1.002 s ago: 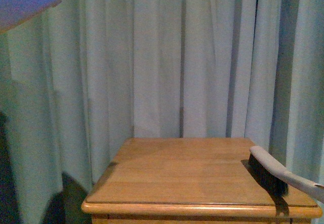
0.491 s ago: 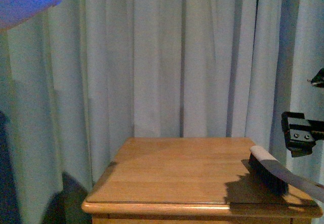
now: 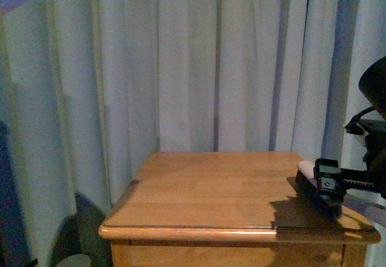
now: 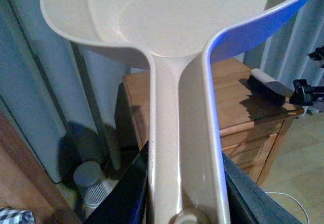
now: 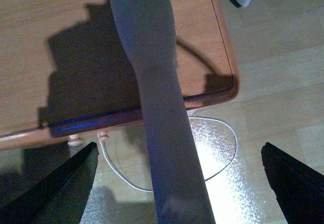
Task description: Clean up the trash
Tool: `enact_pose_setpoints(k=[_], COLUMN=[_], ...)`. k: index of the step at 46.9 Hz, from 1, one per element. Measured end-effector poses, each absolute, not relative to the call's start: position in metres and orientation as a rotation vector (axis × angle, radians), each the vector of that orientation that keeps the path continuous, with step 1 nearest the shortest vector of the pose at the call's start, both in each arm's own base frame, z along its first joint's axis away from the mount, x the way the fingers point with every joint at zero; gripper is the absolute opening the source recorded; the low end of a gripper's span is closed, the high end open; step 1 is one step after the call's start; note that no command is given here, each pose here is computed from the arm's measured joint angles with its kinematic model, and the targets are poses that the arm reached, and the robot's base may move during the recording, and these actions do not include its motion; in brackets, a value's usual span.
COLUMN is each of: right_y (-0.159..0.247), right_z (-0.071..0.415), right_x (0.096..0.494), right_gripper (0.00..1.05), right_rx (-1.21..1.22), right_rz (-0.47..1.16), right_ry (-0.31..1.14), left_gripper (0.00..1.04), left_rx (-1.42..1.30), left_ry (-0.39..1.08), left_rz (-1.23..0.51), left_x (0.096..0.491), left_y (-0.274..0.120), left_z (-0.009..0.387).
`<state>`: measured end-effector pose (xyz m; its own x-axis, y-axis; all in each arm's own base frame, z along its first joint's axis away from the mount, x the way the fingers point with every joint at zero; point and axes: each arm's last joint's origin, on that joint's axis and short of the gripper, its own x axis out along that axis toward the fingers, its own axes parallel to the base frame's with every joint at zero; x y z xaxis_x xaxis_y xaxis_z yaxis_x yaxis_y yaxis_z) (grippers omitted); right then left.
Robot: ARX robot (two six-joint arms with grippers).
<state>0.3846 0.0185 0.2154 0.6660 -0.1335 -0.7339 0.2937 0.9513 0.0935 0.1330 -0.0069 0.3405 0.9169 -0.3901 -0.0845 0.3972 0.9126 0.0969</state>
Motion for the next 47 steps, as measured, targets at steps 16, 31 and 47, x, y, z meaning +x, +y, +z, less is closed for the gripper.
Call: enact_pose_setpoints(k=[16, 31, 47], right_y=[0.021, 0.019, 0.016], right_z=[0.195, 0.193, 0.221], right_x=[0.390, 0.389, 0.376], right_gripper=[0.81, 0.31, 0.20], right_rx=[0.221, 0.231, 0.207], right_rz=[-0.246, -0.234, -0.239], right_ry=[0.819, 0.821, 0.721], left_gripper=[0.28, 0.28, 0.28], left_rx=[0.113, 0.113, 0.113], left_ry=[0.064, 0.064, 0.064], left_rz=[-0.406, -0.406, -0.406], left_x=[0.133, 0.133, 0.133], left_y=[-0.007, -0.007, -0.007], left_z=[0.340, 0.340, 0.340])
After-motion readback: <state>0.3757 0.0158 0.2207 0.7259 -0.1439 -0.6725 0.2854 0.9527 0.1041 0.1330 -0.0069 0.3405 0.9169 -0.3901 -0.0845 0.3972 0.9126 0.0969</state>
